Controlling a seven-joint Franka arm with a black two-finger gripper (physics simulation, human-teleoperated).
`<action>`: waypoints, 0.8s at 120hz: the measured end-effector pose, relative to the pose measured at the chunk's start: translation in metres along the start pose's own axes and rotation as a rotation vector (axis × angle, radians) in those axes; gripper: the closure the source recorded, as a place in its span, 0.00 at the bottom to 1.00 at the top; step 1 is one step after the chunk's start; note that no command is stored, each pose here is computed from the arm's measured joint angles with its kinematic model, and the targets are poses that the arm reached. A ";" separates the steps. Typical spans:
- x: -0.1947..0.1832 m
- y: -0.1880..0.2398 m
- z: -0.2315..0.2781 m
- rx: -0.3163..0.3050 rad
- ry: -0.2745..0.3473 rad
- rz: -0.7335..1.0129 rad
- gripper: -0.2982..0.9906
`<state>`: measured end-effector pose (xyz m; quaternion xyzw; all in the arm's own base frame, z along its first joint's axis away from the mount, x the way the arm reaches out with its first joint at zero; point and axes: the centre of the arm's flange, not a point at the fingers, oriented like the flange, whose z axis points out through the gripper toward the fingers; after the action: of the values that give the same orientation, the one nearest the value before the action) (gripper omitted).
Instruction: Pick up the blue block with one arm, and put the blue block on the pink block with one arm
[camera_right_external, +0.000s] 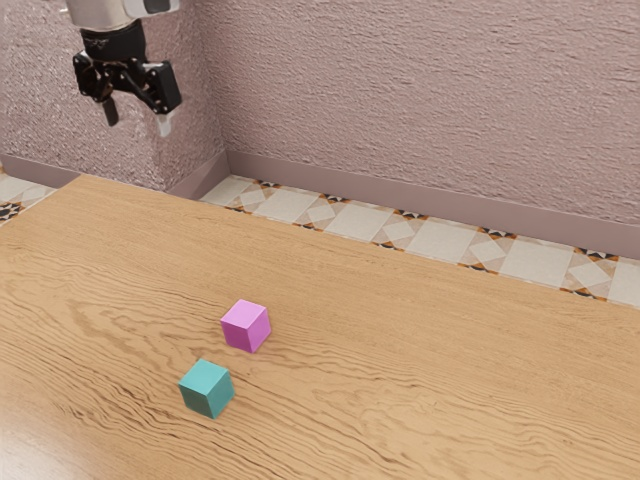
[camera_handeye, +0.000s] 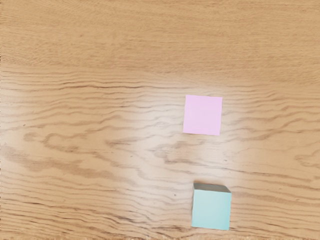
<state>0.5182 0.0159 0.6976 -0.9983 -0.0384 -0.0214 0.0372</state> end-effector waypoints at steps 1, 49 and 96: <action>0.000 0.000 0.000 0.001 -0.002 -0.001 0.23; -0.019 0.000 -0.098 -0.038 0.108 -0.037 0.23; -0.026 0.030 0.004 -0.063 -0.097 -0.003 0.23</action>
<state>0.4951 -0.0151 0.6898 -0.9988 -0.0408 0.0258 0.0038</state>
